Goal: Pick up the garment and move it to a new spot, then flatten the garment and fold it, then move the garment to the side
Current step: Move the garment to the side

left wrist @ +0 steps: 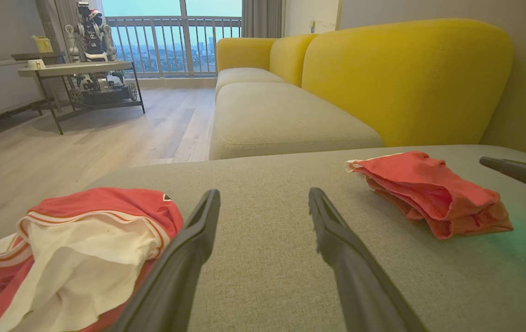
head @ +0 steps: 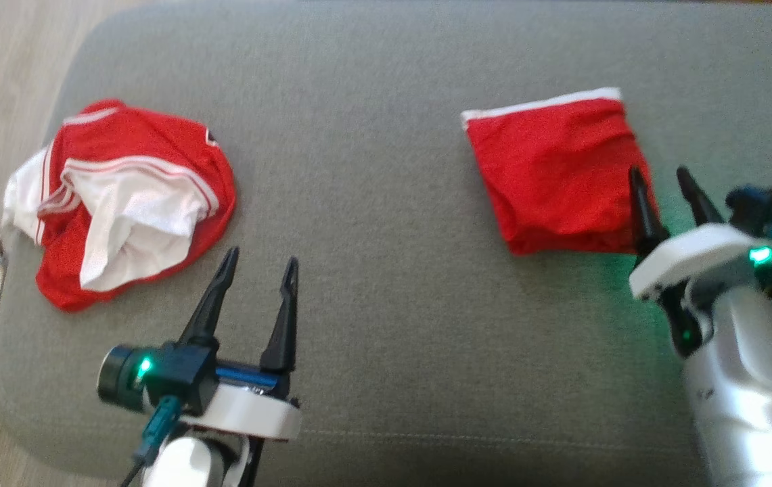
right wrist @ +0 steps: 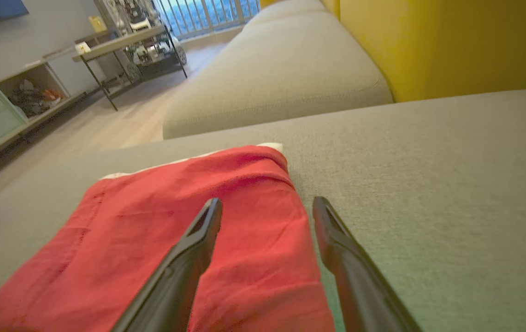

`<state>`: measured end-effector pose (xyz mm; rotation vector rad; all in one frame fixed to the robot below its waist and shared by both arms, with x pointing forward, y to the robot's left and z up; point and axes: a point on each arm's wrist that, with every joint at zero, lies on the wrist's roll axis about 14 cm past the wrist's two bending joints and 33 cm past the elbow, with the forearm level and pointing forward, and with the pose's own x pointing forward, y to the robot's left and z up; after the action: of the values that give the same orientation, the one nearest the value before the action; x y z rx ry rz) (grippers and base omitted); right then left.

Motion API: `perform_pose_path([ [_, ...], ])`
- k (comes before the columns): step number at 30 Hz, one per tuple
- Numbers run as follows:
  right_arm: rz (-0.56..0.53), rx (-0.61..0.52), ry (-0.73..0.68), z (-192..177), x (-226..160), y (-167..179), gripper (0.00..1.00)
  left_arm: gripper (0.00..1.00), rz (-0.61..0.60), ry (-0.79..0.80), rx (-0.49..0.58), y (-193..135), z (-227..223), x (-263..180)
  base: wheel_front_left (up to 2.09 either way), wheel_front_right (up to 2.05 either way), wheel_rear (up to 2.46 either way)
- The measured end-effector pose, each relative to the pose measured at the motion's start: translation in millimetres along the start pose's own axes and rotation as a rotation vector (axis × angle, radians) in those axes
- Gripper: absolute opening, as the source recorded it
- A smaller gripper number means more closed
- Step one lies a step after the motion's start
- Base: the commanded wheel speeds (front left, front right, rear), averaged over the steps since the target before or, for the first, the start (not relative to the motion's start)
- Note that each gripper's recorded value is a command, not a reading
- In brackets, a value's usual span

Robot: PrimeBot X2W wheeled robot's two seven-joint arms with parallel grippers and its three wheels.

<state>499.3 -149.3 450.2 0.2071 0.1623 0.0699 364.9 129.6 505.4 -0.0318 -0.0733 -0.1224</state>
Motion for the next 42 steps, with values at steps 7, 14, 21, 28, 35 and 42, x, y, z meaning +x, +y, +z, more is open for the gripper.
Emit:
perform_pose_path([
  [7,-0.031,-0.065,0.188,-36,40,-15,1.0,1.0,0.012,0.034,-0.019,3,-13,15,0.0,0.0,0.0],
  [14,-0.037,-0.06,0.3,-61,51,-12,0.0,1.0,0.02,0.046,-0.018,8,-19,22,0.0,0.0,0.0],
  [21,-0.061,-0.116,0.237,-46,49,-29,0.0,1.0,-0.007,0.043,-0.031,0,-20,29,0.0,0.0,0.0],
  [28,-0.15,-0.217,0.166,-17,37,-85,0.0,1.0,-0.072,0.037,-0.043,-17,-24,43,0.0,0.0,0.0],
  [35,-0.262,-0.306,0.073,21,19,-145,0.0,1.0,-0.185,0.015,-0.062,-46,-28,69,0.0,0.0,0.0],
  [42,-0.336,-0.369,0.023,45,6,-180,0.0,1.0,-0.248,0.035,-0.084,-65,-43,81,0.0,0.0,0.0],
])
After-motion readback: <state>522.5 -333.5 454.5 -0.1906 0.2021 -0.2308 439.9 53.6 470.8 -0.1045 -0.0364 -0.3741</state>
